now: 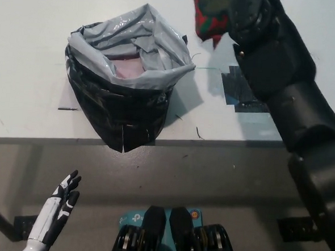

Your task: The robot uses its right hand to pick up a bag of coffee beans and puts it in the black plastic bag, then the robot grabs the top of the bag and lifts it.

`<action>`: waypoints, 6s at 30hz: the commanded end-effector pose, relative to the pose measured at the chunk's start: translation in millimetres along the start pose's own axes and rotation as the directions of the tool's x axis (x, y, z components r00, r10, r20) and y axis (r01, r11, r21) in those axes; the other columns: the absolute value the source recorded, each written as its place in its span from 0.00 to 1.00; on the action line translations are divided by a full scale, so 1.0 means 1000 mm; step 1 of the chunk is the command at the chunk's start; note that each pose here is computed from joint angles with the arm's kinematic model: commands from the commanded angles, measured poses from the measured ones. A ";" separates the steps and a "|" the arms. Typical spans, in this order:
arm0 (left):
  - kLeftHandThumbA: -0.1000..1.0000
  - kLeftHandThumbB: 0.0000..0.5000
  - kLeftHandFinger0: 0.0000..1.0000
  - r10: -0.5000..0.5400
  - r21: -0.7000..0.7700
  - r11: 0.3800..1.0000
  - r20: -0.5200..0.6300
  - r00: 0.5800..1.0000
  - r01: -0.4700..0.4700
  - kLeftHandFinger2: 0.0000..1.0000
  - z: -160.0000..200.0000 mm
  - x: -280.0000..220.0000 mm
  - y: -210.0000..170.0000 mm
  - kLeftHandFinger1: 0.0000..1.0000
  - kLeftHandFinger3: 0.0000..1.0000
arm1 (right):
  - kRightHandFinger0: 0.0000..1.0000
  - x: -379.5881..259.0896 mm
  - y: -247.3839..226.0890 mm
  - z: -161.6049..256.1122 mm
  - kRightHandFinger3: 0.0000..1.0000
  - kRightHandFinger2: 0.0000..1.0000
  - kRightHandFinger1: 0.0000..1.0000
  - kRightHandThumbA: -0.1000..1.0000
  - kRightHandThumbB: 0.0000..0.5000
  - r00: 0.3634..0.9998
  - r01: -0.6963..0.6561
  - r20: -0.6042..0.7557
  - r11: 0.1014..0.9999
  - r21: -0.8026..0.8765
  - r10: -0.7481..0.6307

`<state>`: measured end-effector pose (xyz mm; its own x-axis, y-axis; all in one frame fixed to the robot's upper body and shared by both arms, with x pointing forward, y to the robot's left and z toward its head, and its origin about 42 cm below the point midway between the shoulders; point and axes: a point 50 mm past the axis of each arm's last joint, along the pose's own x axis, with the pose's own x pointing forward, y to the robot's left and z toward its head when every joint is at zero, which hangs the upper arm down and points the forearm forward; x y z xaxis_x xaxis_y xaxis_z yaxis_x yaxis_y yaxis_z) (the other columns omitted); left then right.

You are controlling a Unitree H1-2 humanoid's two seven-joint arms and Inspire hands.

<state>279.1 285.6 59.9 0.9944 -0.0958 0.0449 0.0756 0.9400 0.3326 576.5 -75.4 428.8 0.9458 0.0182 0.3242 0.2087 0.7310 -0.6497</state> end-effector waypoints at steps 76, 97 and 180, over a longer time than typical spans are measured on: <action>0.87 0.55 1.00 -0.163 0.115 0.983 0.168 0.972 0.145 1.00 0.051 0.018 -0.027 1.00 1.00 | 0.00 -0.046 0.115 0.095 0.91 0.84 0.28 0.00 0.18 0.959 -0.132 0.257 0.991 0.016 0.124; 0.88 0.56 1.00 -0.166 0.122 0.982 0.171 0.971 0.146 1.00 0.055 0.024 -0.025 1.00 1.00 | 1.00 -0.030 0.104 0.068 1.00 1.00 1.00 0.78 0.63 0.897 -0.437 -0.027 0.879 -0.189 0.440; 0.85 0.48 1.00 -0.186 0.110 0.979 0.128 0.974 0.172 1.00 0.043 0.019 -0.028 1.00 1.00 | 1.00 -0.089 0.026 0.008 1.00 1.00 1.00 1.00 0.91 0.536 -0.761 0.129 0.544 -0.353 0.834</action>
<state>293.8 242.2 87.4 0.9508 -0.3005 0.0757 0.2388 0.8661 0.4390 488.0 -58.6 363.4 0.6129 0.7056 -0.3556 -0.6300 0.1648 -0.7589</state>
